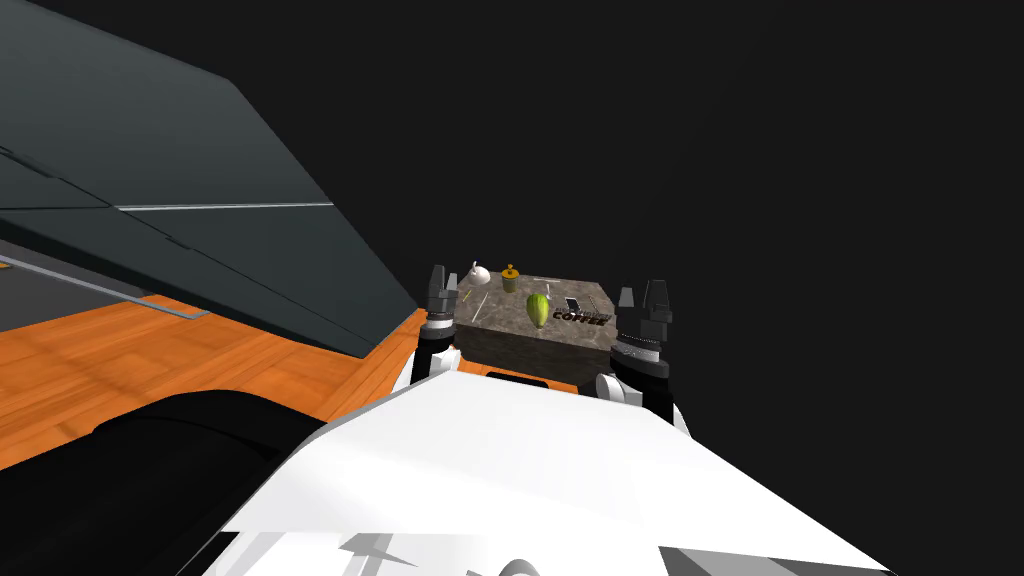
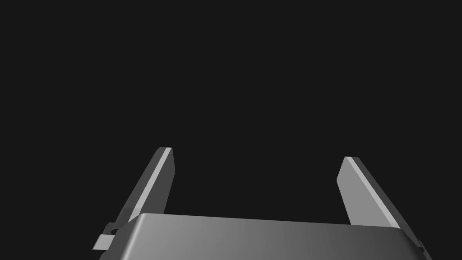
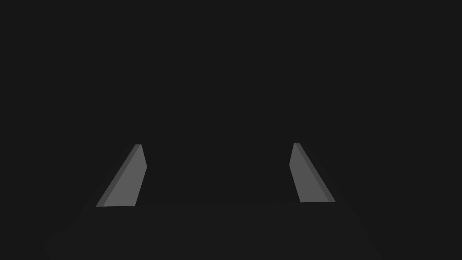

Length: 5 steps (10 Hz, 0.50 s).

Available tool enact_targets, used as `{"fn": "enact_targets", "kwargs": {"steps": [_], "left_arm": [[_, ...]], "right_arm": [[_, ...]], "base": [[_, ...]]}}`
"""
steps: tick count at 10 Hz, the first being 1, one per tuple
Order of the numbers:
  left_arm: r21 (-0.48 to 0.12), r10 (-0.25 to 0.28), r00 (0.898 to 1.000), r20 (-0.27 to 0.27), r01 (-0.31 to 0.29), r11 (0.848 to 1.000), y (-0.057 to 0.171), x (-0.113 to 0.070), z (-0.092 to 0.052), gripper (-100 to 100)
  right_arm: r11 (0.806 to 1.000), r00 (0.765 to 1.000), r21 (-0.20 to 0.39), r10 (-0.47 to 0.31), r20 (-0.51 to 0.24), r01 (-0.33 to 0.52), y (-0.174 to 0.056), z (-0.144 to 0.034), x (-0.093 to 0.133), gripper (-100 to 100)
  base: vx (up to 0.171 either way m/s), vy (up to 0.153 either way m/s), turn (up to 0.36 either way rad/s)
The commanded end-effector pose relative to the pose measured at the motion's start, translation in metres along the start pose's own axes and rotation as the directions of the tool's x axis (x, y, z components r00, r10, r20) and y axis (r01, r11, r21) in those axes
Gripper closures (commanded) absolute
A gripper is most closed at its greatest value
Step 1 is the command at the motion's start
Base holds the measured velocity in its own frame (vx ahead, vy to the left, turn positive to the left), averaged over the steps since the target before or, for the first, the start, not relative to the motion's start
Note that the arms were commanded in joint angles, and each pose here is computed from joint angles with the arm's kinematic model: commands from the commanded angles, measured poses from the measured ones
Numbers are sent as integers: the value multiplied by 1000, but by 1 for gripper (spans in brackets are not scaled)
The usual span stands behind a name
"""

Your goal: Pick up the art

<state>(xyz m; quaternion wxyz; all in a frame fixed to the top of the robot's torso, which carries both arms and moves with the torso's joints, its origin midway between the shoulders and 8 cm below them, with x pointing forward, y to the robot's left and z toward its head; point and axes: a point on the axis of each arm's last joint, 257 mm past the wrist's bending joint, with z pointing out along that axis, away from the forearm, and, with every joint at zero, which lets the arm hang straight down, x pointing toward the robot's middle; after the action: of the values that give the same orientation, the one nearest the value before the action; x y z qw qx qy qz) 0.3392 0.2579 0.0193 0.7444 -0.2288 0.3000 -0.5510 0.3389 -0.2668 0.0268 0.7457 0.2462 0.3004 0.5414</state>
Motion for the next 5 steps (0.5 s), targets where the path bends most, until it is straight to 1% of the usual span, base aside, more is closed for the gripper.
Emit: {"fn": "enact_targets", "kwargs": {"steps": [1, 3, 5], "left_arm": [[0, 0, 1000, 0, 0, 1000, 0, 0, 0, 0], [0, 0, 1000, 0, 0, 1000, 0, 0, 0, 0], [0, 0, 1000, 0, 0, 1000, 0, 0, 0, 0]], "right_arm": [[999, 999, 13, -30, -33, 30, -6, -2, 3, -100], [995, 992, 42, -91, -87, 95, -20, -8, 8, -100], [979, 973, 82, -173, -150, 187, -40, -18, 10, -100]], "base": [[-2, 8, 40], [-8, 16, 51], [-10, 26, 77]]}}
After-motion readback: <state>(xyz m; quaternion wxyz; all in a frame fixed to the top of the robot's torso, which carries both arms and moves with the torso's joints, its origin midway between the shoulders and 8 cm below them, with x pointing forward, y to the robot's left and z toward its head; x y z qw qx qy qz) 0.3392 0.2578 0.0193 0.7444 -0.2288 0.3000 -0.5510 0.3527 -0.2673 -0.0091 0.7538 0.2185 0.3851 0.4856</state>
